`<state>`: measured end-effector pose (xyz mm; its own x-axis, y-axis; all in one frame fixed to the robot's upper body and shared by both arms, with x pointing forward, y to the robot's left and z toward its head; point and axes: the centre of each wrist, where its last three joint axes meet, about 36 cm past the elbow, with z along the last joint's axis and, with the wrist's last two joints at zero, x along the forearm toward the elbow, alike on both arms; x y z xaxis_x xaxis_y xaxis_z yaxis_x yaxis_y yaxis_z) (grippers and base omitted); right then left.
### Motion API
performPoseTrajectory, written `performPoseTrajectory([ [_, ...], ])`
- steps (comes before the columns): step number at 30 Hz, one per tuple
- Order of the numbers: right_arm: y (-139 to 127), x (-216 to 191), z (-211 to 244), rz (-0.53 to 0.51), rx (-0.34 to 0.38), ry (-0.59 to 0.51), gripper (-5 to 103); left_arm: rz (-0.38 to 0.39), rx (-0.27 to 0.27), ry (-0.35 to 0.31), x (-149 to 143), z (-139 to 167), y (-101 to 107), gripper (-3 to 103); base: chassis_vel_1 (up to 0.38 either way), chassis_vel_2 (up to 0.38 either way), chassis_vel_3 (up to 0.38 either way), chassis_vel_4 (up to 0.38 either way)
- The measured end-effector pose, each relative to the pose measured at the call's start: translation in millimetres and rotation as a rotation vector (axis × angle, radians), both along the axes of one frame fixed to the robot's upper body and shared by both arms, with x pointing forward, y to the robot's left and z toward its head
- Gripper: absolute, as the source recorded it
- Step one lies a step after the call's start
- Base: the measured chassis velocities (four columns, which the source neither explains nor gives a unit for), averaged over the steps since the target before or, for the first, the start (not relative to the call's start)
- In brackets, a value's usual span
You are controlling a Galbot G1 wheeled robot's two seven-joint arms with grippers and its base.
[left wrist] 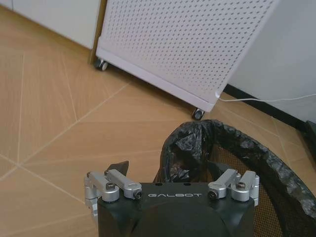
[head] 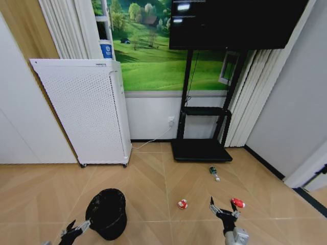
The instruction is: Pick up the trash bin and place the garbage on the floor into it.
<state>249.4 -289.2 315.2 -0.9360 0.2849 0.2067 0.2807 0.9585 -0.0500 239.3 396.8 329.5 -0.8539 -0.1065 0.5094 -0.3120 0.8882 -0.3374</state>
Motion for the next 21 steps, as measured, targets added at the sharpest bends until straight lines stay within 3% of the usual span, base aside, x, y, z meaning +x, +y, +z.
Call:
performPoseTrajectory([
  [2,-0.6,-0.3,1.0,0.000,-0.002,0.000,100,0.026,-0.059,0.050,12.3,-12.3,1.9,90,0.000,0.000,0.000,0.000],
  [6,-1.4,-1.0,1.1,-0.003,-0.002,0.001,100,0.043,-0.069,0.089,17.3,-21.8,3.5,94,0.000,0.000,0.000,0.000],
  [12,0.5,-5.7,-0.5,-0.008,0.007,0.011,100,0.075,-0.112,0.080,23.1,-27.4,5.5,69,0.000,0.000,0.000,0.000],
  [14,1.7,-6.7,-0.9,-0.008,0.009,0.014,100,0.077,-0.112,0.077,23.4,-27.2,5.7,69,0.000,0.000,0.000,0.000],
  [17,4.8,-9.3,-2.2,-0.006,0.013,0.020,100,0.080,-0.117,0.068,24.2,-25.4,4.7,52,0.000,0.000,0.000,0.000],
  [21,5.5,-9.4,-2.1,-0.004,0.014,0.020,100,0.080,-0.119,0.059,25.2,-24.1,3.6,42,0.000,0.000,0.000,0.000],
])
